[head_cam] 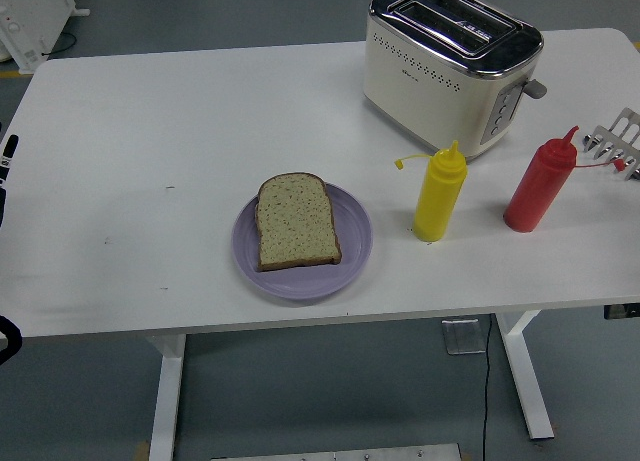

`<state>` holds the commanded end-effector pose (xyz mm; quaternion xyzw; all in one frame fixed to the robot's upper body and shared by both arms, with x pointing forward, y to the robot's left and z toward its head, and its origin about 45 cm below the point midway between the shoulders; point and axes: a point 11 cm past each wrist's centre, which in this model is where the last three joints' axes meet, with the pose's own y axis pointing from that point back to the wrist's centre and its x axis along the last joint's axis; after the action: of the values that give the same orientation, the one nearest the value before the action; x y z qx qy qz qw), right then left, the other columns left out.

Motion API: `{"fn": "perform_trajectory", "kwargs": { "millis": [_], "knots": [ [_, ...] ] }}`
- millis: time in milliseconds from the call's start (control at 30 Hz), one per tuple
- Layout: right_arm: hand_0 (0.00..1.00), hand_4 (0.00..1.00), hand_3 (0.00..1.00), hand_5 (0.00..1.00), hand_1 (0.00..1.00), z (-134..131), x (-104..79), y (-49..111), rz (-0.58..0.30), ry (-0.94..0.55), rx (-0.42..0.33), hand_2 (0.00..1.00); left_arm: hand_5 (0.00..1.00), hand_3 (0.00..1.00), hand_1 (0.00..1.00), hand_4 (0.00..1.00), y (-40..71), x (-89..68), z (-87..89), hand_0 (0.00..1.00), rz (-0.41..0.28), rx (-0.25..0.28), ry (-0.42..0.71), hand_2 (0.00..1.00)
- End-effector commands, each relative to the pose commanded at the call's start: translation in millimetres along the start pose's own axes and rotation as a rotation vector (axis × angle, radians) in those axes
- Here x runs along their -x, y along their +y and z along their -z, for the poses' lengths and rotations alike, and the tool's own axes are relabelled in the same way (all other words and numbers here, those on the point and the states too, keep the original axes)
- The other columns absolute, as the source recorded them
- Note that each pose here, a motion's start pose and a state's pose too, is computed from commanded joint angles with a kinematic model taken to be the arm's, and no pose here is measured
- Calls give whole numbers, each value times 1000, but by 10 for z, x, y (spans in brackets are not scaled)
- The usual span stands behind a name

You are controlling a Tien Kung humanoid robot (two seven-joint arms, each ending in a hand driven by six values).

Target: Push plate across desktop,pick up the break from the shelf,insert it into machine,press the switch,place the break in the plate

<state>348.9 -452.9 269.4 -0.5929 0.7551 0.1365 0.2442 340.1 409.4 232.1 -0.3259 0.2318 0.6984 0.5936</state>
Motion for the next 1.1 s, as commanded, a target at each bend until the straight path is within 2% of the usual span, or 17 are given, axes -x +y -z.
{"fn": "perform_trajectory", "kwargs": {
  "millis": [700,1100],
  "knots": [
    [819,513,737,614,768,0,31,-19,13,3,0,771,998,780,818,703,8,58,-52,866,16,12,-6,875],
    [819,510,734,614,767,-33,35,-9,16,6,10,771,998,781,817,701,23,39,-42,865,12,6,-11,875]
  ]
}}
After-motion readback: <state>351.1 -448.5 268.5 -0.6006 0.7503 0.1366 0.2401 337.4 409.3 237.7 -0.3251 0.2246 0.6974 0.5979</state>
